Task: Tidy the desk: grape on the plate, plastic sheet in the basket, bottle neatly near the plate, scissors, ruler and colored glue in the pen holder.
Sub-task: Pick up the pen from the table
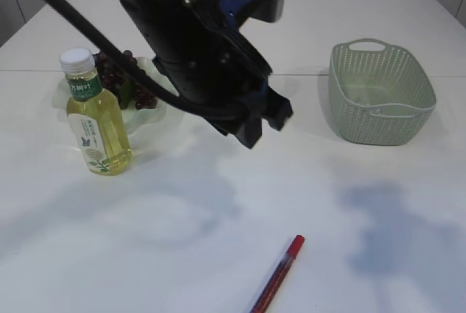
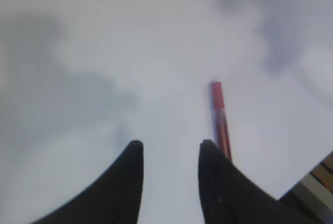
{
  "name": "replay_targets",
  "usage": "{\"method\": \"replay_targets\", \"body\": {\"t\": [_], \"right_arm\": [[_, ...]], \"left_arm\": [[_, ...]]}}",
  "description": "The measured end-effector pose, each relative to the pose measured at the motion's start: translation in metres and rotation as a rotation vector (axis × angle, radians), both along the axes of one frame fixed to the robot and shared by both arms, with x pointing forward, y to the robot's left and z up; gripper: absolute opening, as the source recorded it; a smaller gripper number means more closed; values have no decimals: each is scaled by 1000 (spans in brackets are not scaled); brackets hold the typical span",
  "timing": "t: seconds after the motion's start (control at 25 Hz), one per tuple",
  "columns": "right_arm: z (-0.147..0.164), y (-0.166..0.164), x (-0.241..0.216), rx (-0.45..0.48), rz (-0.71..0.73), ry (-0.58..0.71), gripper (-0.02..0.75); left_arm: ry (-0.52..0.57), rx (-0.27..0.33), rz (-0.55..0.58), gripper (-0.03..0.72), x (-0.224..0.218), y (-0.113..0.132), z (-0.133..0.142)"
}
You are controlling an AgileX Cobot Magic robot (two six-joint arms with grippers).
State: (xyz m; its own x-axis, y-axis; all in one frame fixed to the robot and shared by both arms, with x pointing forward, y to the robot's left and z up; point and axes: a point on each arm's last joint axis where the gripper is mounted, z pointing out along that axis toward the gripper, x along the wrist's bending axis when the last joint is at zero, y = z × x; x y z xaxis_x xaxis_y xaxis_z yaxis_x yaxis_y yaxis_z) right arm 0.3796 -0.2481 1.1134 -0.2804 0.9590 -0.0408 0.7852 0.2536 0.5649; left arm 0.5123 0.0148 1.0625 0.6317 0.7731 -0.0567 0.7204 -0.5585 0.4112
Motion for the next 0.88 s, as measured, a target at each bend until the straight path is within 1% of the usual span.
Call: {"method": "replay_targets", "body": {"t": [0.12, 0.28, 0.4, 0.6, 0.76, 0.88], "right_arm": [[-1, 0, -1, 9, -8, 16, 384], [-2, 0, -4, 10, -16, 53, 384], [-3, 0, -5, 10, -17, 72, 384], [-4, 0, -7, 8, -20, 92, 384], [-4, 0, -7, 8, -20, 96, 384], [-4, 0, -7, 7, -21, 98, 384]], "left_arm": [[62, 19, -29, 266, -19, -20, -12], [172, 57, -55, 266, -33, -42, -43], [223, 91, -69, 266, -39, -53, -65], [304, 167, -59, 266, -33, -66, -97], [340, 189, -31, 265, -24, -80, -110], [363, 211, -13, 265, -20, -85, -120]]}}
